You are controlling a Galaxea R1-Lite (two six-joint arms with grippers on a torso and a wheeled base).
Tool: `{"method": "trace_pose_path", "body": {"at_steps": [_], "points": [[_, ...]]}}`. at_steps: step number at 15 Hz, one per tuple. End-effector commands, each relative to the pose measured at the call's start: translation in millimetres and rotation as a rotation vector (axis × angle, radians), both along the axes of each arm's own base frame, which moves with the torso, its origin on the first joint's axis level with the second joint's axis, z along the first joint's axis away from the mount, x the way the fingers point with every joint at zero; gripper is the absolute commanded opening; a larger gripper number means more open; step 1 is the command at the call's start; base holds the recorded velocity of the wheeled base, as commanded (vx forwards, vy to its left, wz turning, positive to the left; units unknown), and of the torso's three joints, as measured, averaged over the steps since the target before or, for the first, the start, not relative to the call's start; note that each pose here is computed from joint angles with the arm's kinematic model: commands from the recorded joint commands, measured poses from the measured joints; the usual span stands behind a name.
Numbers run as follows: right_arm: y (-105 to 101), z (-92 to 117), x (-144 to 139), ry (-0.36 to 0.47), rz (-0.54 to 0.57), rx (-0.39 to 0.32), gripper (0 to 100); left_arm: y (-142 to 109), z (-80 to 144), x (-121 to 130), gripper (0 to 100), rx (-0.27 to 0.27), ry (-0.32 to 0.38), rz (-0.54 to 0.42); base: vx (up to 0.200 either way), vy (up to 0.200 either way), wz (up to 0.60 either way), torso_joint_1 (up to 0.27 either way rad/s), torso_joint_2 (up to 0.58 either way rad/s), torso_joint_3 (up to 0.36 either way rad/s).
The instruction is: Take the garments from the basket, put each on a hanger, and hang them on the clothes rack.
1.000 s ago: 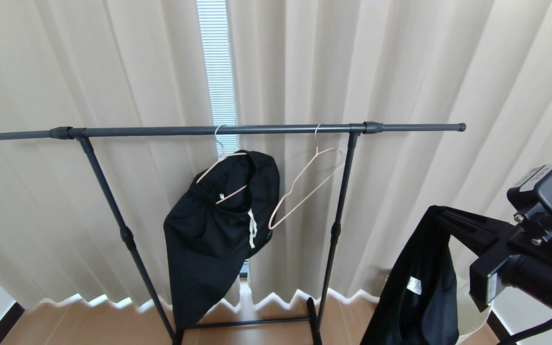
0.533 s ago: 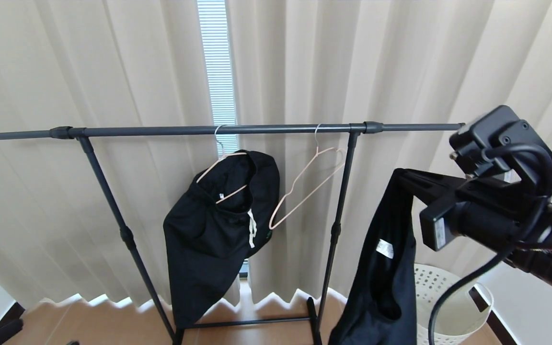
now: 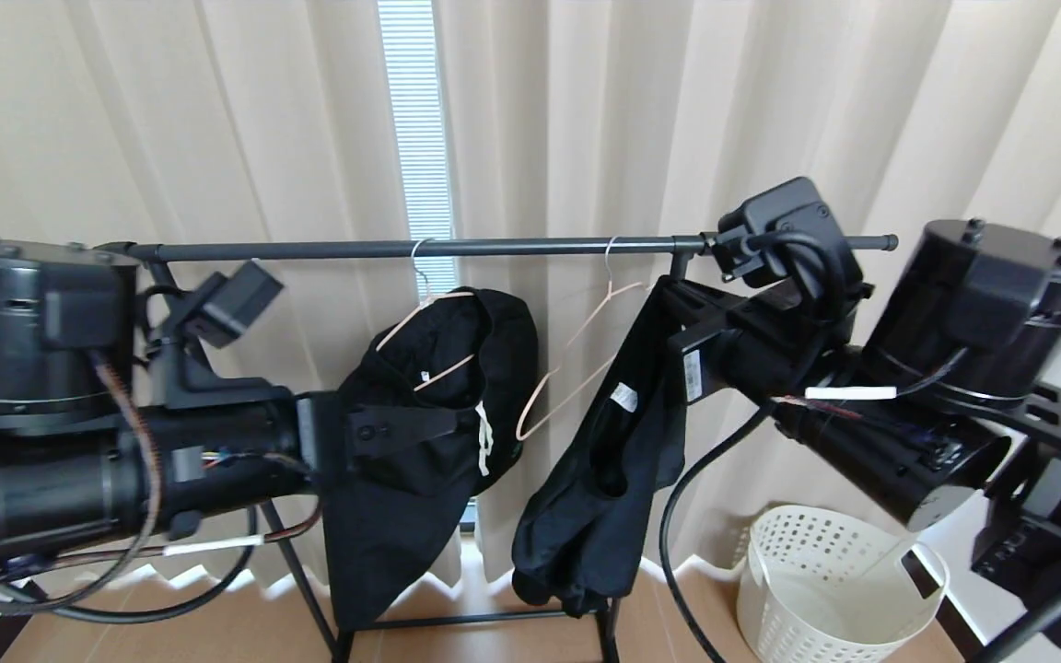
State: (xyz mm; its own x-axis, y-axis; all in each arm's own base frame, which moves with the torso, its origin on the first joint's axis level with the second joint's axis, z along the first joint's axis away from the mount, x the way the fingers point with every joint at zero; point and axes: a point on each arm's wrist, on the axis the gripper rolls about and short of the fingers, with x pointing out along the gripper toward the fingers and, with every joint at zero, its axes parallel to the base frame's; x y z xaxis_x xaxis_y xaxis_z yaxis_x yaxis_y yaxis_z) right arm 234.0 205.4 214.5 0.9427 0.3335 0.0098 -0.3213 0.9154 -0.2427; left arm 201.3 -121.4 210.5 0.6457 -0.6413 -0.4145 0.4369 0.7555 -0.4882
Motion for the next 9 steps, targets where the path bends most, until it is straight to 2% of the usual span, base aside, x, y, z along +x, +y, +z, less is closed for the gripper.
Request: {"method": "trace_pose_path", "body": {"at_steps": [1,4,6,9], "points": [[10.8,-27.6,11.4,0.057,-0.006,-0.045,0,-45.5,-35.9,26.4,100,0.008,0.167,-0.049,0.0,0.0,0.0,0.0,0.0,0.0],[14.9,-25.8,9.2,0.052,0.006,-0.034,0,-73.4,-70.2,35.7,100,0.035,0.24,0.0,0.0,0.0,0.0,0.0,0.0,0.0],[18.2,-26.0,4.7,0.053,0.022,-0.035,0,-92.3,-92.6,43.5,100,0.069,0.223,0.056,0.0,0.0,0.0,0.0,0.0,0.0],[23.3,-26.2,-1.8,0.054,0.035,-0.034,0,-101.7,-99.7,41.2,100,0.091,0.193,0.083,0.0,0.0,0.0,0.0,0.0,0.0]]}}
